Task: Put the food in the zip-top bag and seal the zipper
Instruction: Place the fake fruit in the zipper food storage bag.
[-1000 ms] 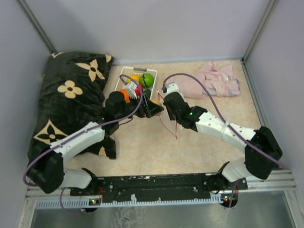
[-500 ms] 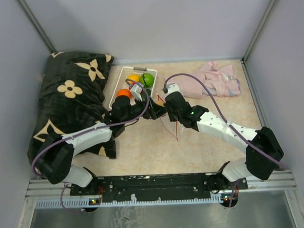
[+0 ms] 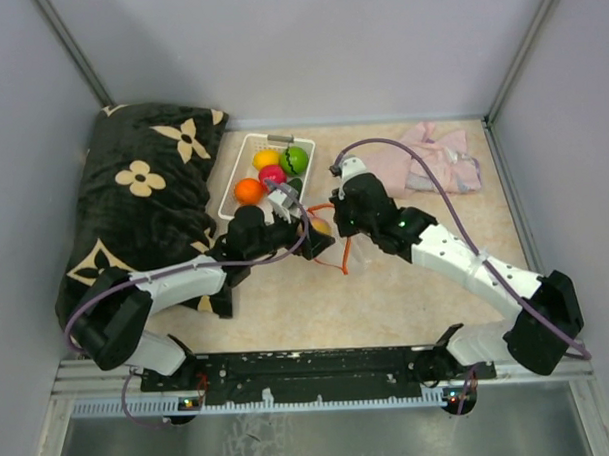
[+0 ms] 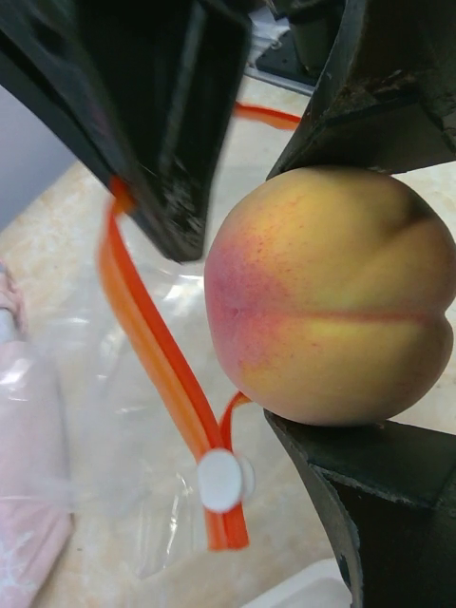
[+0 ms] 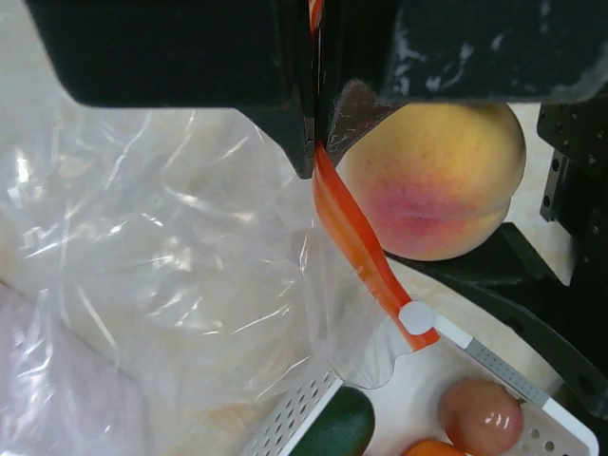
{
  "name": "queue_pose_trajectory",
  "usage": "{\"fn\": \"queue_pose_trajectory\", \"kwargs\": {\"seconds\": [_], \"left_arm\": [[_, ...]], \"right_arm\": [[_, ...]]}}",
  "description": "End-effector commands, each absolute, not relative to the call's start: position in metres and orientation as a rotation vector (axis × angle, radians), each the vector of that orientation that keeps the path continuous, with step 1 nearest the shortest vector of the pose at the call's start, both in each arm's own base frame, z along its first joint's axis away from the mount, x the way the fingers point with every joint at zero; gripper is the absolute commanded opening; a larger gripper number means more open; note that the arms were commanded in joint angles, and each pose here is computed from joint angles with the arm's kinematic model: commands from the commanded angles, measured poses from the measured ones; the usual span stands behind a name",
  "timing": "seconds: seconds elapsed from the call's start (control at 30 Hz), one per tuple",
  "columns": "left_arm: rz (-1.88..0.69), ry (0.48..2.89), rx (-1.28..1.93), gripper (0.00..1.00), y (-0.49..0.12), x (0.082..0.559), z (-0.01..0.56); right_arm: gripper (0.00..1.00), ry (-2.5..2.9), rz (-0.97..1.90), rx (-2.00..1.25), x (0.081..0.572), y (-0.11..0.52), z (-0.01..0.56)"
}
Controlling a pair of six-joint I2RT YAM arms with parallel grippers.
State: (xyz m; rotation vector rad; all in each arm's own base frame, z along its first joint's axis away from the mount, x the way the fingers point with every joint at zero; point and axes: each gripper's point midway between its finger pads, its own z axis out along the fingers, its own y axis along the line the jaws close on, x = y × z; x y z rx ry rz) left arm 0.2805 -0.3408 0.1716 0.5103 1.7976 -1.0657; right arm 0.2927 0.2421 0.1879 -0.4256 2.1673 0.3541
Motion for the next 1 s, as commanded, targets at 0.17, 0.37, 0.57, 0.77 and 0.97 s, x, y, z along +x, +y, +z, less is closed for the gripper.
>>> {"fn": "queue_pose_trajectory", "kwargs": {"seconds": [0.17,0.37,0.57,0.77,0.97], "left_arm": [[-0.994,1.709,0.606,0.61,-0.334,0.273,0.178],[-0.990,1.568,0.660,0.63,-0.340,0.260,0.208],[-0.954,1.443,0.714,0.63,-0.338,0.252,0.228],[-0.928,1.313,0.815,0.64,-0.344,0.244,0.237],[-0.901,1.179,0.907,0.68,-0.342,0.231,0.249]], "right_arm": [[0.01,2.038,0.504,-0.374,0.300,0.253,0.240],[0.00,2.059,0.550,-0.375,0.296,0.259,0.233],[0.00,2.080,0.565,-0.386,0.292,0.261,0.226],[0.00,2.084,0.640,-0.415,0.284,0.269,0.228],[0.01,2.106,0.657,-0.436,0.281,0.267,0.227]]}}
